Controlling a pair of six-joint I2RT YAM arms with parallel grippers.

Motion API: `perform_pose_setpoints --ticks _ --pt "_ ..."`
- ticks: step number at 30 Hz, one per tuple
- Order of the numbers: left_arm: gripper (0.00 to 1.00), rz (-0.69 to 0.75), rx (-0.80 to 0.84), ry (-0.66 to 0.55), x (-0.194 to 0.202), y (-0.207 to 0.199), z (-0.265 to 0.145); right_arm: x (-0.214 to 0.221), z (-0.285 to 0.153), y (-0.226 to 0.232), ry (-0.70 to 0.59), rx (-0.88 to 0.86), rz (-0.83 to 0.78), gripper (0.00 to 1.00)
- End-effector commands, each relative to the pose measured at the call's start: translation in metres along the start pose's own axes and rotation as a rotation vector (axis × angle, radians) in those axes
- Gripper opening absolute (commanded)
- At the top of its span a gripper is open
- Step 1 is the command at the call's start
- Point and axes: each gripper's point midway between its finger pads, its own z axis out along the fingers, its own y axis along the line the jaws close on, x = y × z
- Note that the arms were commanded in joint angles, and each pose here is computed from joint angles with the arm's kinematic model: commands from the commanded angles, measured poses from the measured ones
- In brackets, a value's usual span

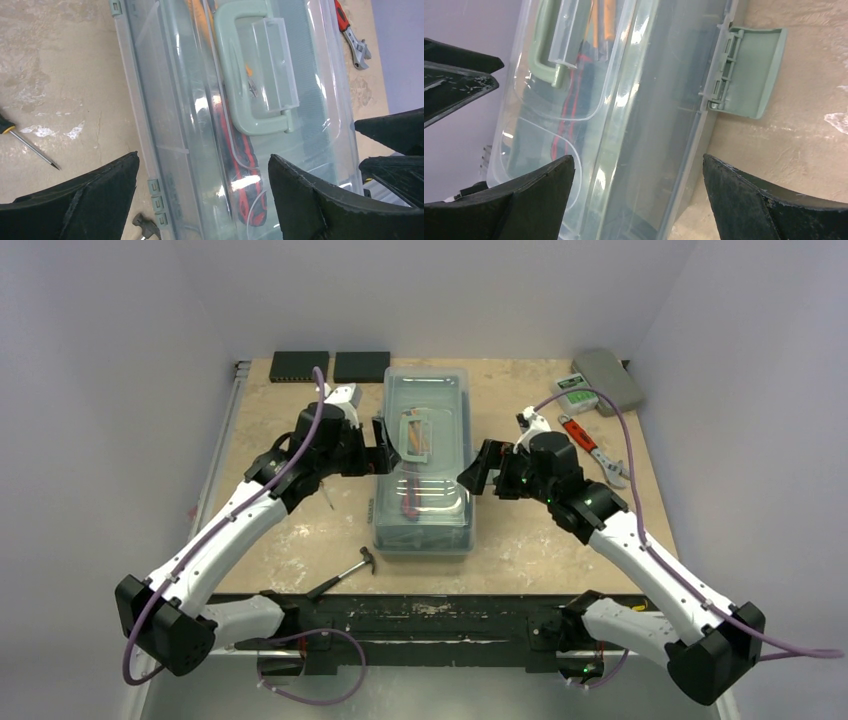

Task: Pack the tool kit

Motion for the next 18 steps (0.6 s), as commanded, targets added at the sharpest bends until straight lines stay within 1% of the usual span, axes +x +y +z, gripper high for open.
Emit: perform_pose_setpoints --ticks 1,5,9,14,16,17,18 --pt "0.98 -0.01 0.041 -0.005 -0.014 -0.008 0.002 -0.016 -0.02 0.005 -0.062 -0.006 -0.042 0.99" --pt "0.97 -0.058 0.077 0.034 -0.013 -0.007 0.025 0.008 -0.026 0.01 0.013 -0.095 -0.124 0.99" --pt "0.97 -0.071 0.12 0.071 -0.014 -0.015 0.046 0.028 -0.041 0.003 0.056 -0.118 -0.175 0.99" --pt "0.94 -0.094 0.155 0.113 -0.011 -0.021 0.074 0.067 -0.048 0.01 0.139 -0.252 -0.137 0.99" --pt "0.93 -0.106 0.159 0.125 -0.01 -0.021 0.085 0.074 -0.044 0.008 0.139 -0.27 -0.111 0.99" --pt "0.92 -0.11 0.162 0.127 -0.01 -0.021 0.09 0.075 -0.041 0.008 0.139 -0.277 -0.095 0.99" --pt "0.92 -0.11 0.186 0.096 -0.02 -0.026 0.097 0.078 -0.036 0.008 0.144 -0.284 -0.084 0.99"
